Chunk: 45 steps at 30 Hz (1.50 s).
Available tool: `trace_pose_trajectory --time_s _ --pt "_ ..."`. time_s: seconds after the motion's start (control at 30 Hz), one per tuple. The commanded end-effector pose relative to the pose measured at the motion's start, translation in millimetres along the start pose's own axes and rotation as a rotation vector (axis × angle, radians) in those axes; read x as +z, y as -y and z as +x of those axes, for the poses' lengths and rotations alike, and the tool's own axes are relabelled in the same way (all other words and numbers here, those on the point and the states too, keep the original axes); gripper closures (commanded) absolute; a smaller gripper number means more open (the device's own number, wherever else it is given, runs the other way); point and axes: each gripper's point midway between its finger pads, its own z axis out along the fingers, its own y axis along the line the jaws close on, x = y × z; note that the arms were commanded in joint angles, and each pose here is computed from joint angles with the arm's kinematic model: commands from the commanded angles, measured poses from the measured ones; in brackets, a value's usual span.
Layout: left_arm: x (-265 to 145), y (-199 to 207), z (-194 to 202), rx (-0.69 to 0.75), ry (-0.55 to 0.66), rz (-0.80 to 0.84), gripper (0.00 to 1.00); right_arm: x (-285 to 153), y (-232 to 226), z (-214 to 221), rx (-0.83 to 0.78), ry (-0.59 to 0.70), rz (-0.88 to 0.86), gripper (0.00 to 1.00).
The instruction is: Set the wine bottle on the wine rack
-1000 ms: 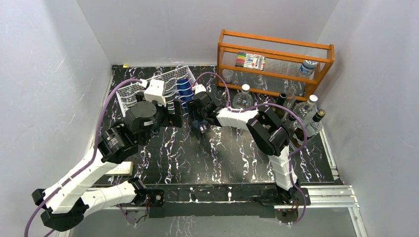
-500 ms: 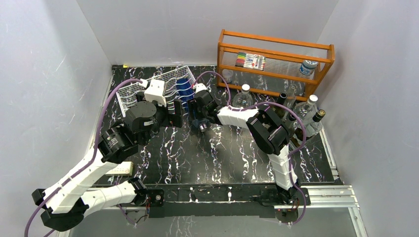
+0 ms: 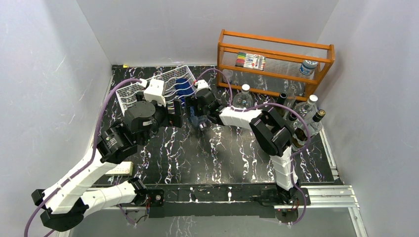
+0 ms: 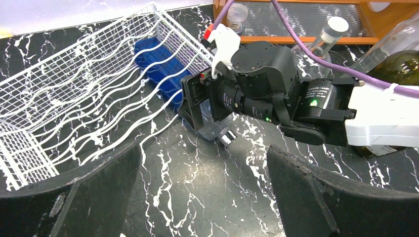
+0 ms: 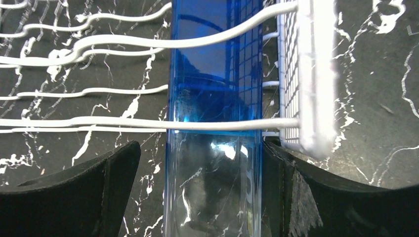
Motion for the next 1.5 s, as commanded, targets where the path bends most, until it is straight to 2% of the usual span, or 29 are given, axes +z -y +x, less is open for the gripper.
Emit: trace_pose_trajectory --time_s 0.0,0.17,0.33,0.47,0.8,0.9,1.07,1.2,1.33,1.47 --pt "-14 1 -21 -0.036 0.055 0.033 0.02 -35 -20 -72 0.037 0.203 -0.066 0.02" --pt "-16 0 -20 -0.046 0.053 0.04 0.02 -58 -25 -66 0.032 0.189 -0.116 0.02" --pt "-20 -3 -18 -0.047 0.047 0.039 0.02 -112 -31 -69 0.02 0.2 -0.195 0.04" --pt "-25 -5 -15 -0.042 0.047 0.047 0.02 -156 -17 -65 -0.02 0.146 -0.145 0.07" --pt "-7 9 27 -0.017 -0.004 0.107 0.02 -287 62 -98 0.008 0.204 0.256 0.1" --pt "1 18 31 -0.024 0.007 0.14 0.02 -318 81 -106 -0.007 0.159 0.354 0.1" --pt "10 30 37 -0.028 0.014 0.179 0.02 -357 104 -122 -0.024 0.193 0.486 0.11" --pt "14 32 42 -0.029 -0.001 0.18 0.02 -391 130 -116 0.035 0.2 0.64 0.11" --pt "16 36 47 -0.037 -0.005 0.2 0.02 -438 167 -102 0.143 0.288 0.862 0.1" --pt "19 43 50 -0.043 -0.008 0.225 0.02 -460 181 -97 0.191 0.356 0.924 0.1"
